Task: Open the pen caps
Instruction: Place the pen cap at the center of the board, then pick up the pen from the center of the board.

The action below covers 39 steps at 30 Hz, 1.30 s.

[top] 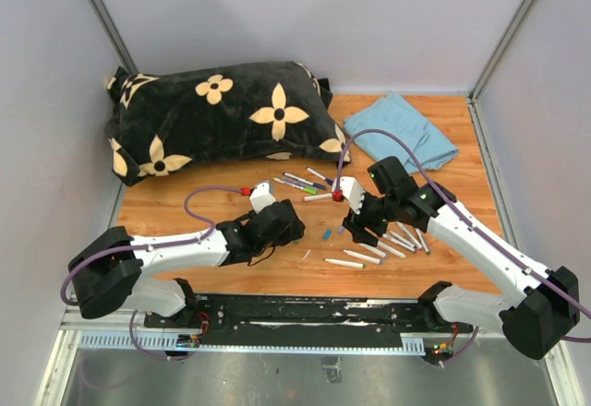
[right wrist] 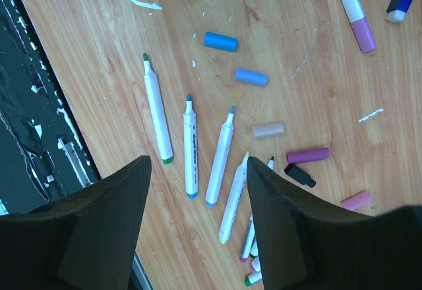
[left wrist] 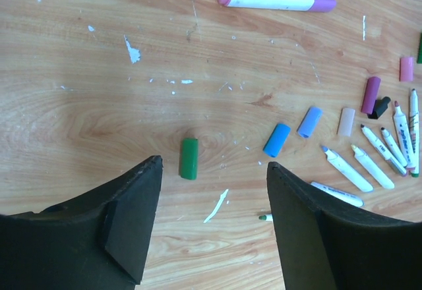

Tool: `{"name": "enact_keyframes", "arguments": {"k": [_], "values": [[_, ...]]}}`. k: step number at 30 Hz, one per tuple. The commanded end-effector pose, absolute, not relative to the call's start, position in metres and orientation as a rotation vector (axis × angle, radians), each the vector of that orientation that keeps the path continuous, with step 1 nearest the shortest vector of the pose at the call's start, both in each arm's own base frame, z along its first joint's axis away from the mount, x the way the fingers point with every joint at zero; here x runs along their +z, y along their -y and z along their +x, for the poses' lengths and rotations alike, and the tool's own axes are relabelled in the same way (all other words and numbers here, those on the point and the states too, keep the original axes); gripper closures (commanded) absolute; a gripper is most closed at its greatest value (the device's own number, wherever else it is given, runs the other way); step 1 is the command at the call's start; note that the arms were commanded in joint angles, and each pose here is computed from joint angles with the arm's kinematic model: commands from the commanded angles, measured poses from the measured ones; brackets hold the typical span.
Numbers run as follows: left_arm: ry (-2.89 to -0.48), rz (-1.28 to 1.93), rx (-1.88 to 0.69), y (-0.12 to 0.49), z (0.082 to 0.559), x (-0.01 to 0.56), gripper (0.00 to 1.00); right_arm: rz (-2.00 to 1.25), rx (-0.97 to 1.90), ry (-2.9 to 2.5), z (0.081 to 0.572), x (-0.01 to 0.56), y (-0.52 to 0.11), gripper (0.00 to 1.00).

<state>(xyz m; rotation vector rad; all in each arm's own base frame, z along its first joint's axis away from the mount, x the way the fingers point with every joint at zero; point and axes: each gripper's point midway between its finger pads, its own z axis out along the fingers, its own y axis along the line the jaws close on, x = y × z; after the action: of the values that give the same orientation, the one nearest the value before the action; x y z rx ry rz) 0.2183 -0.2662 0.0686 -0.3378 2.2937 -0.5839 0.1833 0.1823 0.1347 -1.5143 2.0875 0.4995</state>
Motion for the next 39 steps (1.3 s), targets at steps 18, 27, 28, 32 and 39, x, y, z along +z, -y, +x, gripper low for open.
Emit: {"name": "enact_keyframes", "arguments": {"k": [18,27,28,32,39], "values": [[-2.002,0.135,-0.708,0.255,0.274,0.151,0.2,-1.514,0.507,-2.091,0.178,0.134,-0.175,0.38],[-1.972,0.426,-0.66,0.275,0.282,0.148,0.21,-1.481,0.48,-2.091,0.183,0.139,-0.171,0.38],[-1.968,0.459,-0.665,0.279,0.283,0.148,0.2,-1.468,0.473,-2.095,0.184,0.14,-0.169,0.37],[-1.962,0.626,-0.706,0.299,0.282,0.148,0.19,-1.397,0.453,-2.116,0.193,0.145,-0.162,0.37],[-1.975,0.846,-0.724,0.324,0.286,0.142,0.19,-1.238,0.418,-2.134,0.208,0.159,-0.146,0.36]]}}
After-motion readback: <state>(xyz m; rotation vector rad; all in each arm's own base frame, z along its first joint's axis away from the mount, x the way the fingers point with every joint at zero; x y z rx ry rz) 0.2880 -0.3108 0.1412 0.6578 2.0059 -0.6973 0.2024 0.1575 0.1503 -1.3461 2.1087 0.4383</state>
